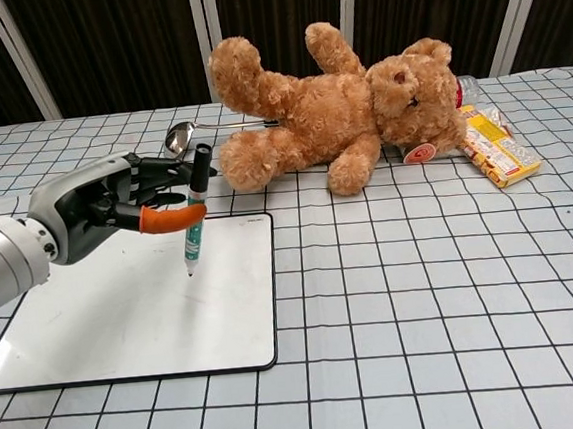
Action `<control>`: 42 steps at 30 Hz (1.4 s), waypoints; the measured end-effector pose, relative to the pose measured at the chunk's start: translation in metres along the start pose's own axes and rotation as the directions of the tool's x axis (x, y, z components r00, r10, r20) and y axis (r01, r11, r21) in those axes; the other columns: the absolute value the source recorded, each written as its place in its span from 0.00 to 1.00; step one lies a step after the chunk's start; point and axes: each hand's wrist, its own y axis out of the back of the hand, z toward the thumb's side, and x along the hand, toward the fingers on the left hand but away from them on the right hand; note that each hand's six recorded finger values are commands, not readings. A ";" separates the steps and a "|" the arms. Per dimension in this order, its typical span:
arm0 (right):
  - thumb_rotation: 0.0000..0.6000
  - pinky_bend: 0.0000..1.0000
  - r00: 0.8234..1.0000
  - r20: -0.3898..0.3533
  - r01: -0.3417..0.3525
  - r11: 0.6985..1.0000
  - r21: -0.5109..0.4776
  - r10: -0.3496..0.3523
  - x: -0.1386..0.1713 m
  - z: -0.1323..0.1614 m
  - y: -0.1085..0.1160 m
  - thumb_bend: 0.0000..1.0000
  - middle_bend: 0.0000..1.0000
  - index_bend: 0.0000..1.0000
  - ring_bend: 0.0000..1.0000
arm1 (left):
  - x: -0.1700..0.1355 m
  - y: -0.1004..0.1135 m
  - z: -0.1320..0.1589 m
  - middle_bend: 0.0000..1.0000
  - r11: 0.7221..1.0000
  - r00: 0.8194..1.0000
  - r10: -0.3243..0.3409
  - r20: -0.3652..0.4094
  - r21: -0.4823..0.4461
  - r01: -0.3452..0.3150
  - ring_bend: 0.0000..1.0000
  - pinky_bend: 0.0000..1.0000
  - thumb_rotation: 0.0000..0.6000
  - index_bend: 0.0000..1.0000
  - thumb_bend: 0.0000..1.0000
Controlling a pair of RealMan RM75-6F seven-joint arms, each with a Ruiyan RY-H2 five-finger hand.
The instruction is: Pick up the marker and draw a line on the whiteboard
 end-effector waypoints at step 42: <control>1.00 0.00 1.000 0.020 0.003 1.000 -0.012 -0.002 0.002 -0.005 0.003 0.21 0.00 0.00 0.00 | 0.012 0.010 -0.018 0.16 0.999 1.000 0.029 -0.006 0.047 -0.028 0.00 0.01 1.00 0.77 0.44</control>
